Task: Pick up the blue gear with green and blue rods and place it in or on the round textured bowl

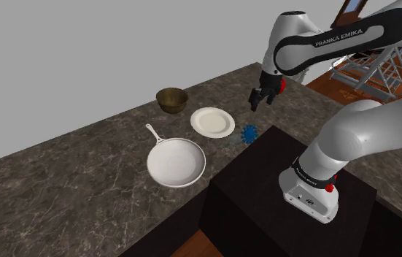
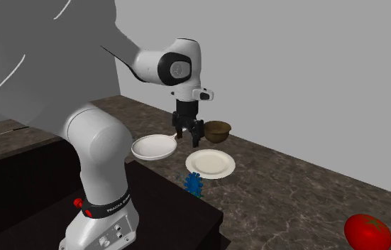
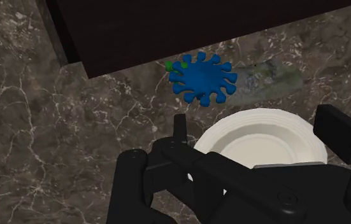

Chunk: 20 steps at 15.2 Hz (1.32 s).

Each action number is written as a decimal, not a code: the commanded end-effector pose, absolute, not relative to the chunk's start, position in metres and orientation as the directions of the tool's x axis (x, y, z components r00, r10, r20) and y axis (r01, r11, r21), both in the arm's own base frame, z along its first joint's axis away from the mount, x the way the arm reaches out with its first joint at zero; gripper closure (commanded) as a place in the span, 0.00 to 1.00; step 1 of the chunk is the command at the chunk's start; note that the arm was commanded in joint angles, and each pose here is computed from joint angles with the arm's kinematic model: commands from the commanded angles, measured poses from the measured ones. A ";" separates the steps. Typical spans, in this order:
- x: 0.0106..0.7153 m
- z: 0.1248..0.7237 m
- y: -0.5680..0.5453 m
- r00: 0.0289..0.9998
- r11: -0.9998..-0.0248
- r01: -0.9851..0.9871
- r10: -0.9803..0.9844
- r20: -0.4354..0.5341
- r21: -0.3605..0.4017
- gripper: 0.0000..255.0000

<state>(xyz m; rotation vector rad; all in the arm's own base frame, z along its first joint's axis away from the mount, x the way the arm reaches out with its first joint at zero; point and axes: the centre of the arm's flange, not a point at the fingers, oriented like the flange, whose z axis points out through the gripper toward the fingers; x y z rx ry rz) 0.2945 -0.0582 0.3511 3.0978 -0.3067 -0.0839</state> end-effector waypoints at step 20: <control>0.288 0.170 -0.083 0.963 -0.964 -0.264 -0.264 -0.057 0.006 0.00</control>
